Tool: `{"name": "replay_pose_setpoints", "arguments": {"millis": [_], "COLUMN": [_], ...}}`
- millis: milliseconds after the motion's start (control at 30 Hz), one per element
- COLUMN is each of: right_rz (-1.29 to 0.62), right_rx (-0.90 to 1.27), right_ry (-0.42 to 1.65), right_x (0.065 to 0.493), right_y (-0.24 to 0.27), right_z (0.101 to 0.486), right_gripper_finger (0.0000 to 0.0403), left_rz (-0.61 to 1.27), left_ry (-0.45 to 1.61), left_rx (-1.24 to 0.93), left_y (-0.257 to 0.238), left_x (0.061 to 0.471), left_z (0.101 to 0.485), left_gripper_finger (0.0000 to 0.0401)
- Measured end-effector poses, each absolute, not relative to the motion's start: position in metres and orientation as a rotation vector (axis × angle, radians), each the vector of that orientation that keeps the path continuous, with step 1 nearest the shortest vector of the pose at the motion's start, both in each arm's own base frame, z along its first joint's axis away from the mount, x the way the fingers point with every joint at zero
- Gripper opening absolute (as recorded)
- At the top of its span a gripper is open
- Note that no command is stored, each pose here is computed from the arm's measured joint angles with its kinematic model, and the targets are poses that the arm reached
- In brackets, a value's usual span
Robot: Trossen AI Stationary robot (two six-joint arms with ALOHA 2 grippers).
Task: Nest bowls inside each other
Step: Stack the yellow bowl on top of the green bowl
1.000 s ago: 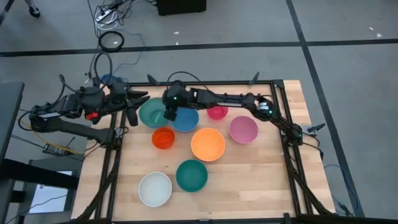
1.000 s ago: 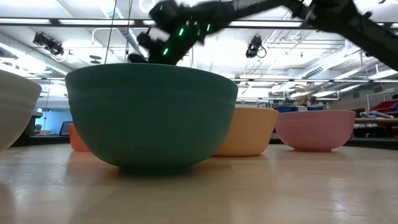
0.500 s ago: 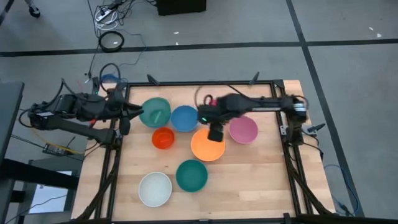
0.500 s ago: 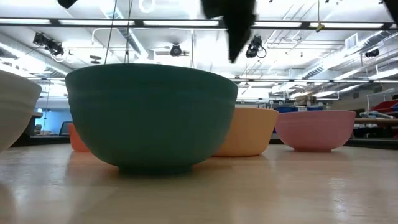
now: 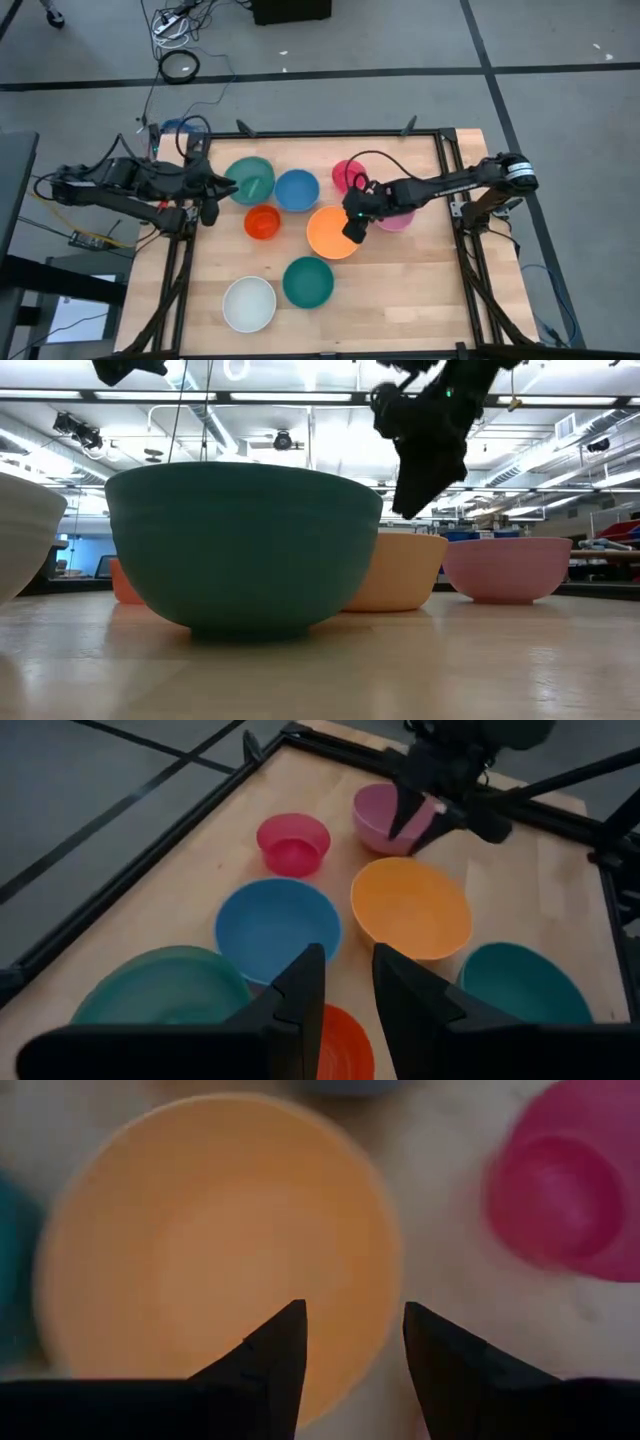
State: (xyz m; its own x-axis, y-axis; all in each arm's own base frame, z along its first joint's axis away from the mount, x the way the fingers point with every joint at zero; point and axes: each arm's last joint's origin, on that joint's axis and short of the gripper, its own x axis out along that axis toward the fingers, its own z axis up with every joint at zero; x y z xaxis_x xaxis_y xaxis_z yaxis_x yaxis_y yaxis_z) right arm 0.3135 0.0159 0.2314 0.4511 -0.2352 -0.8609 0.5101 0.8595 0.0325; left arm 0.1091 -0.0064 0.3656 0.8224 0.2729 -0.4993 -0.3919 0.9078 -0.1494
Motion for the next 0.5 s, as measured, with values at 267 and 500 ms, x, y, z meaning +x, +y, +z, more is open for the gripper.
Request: {"name": "replay_pose_setpoints", "arguments": {"millis": [267, 500], "right_rz": [-0.522, -0.505], "right_rx": [0.278, 0.273], "right_ry": [1.036, 1.078], "right_x": [0.318, 0.329], "right_y": [-0.001, -0.002], "right_z": [0.212, 0.191], "right_gripper_finger": [0.0155, 0.0155], "left_rz": [0.365, 0.365], "left_ry": [0.506, 0.507], "left_rx": [-0.260, -0.262], "left_y": [-0.007, -0.007], "left_x": [0.113, 0.114], "left_z": [0.356, 0.356], "left_gripper_finger": [0.0096, 0.0096]}}
